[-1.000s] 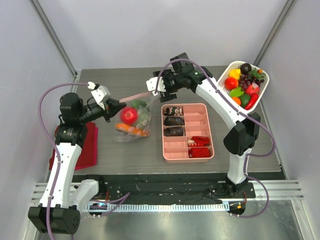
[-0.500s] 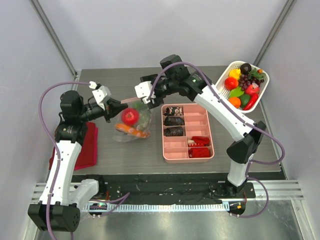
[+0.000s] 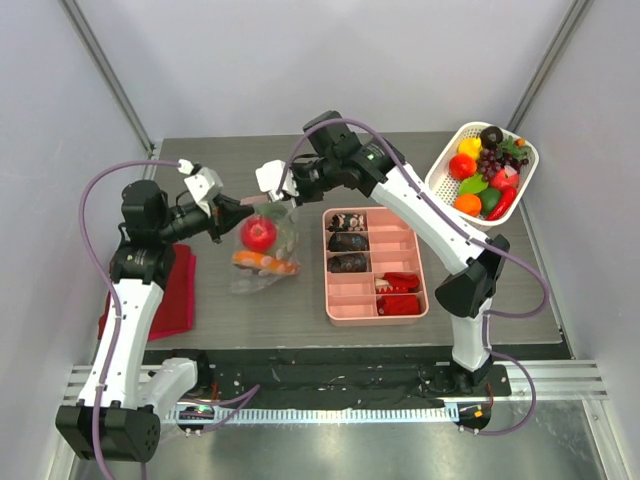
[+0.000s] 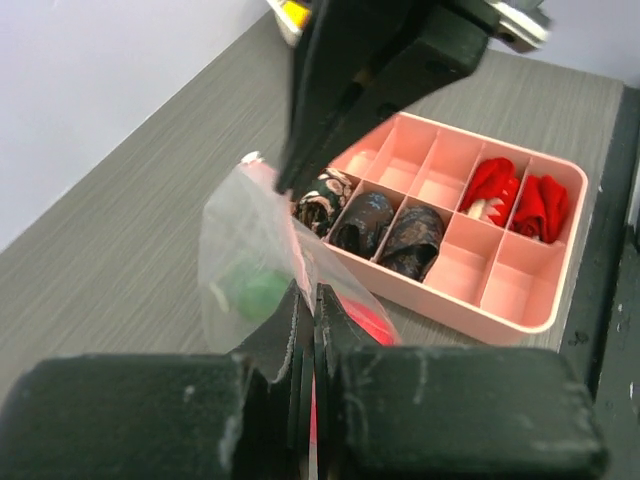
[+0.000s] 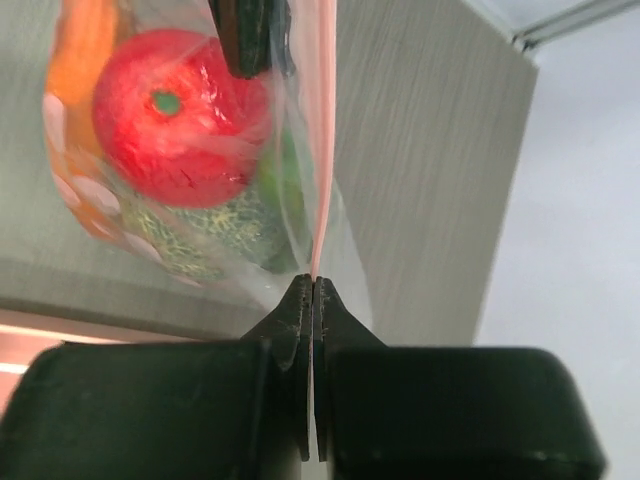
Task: Place the food in the zip-top bag and seal the zipper
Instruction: Place the zipper food storage bag at the center of the board.
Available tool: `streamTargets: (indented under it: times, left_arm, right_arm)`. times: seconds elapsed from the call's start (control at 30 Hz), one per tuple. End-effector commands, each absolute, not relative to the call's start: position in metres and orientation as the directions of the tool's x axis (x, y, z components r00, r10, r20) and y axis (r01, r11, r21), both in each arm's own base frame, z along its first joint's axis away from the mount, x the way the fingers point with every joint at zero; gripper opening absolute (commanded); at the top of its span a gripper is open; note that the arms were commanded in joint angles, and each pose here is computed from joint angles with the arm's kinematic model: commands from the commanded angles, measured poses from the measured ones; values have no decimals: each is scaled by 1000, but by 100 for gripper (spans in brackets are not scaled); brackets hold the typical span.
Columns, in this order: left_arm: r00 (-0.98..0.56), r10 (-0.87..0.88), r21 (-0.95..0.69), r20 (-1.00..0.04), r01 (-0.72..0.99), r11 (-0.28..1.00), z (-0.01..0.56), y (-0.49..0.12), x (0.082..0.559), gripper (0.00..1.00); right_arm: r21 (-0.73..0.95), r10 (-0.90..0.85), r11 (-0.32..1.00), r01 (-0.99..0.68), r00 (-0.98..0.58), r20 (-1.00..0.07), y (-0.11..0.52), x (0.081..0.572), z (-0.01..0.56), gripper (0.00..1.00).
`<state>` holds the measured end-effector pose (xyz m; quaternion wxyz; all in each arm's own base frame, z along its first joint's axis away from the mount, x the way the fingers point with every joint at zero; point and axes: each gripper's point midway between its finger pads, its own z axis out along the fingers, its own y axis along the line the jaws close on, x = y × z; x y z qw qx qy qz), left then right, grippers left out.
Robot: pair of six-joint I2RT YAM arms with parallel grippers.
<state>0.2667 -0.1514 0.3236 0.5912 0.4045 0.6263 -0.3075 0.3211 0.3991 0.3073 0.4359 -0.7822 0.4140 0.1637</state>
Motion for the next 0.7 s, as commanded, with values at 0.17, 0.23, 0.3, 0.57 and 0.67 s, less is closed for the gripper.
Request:
streamTargets:
  times: [0.17, 0.23, 0.3, 0.57, 0.67]
  left_arm:
    - [-160, -138, -209, -977, 642, 737, 363, -105, 331, 3]
    - [-172, -137, -217, -976, 666, 713, 361, -107, 330, 0]
    - [-158, -138, -209, -978, 674, 709, 363, -108, 329, 0]
    - [-216, -168, -270, -962, 659, 702, 363, -108, 341, 12]
    - [-249, -219, -327, -943, 588, 740, 365, -100, 355, 40]
  right_arm:
    - [-197, -485, 109, -974, 120, -866, 391, 341, 341, 1]
    - [-126, -470, 160, -979, 37, -882, 387, 348, 339, 1]
    - [-76, -440, 188, -979, -15, -898, 387, 352, 340, 1]
    - [278, -294, 249, -928, -346, -891, 394, 347, 349, 1]
    - [442, -246, 264, -857, -503, -829, 398, 343, 347, 1]
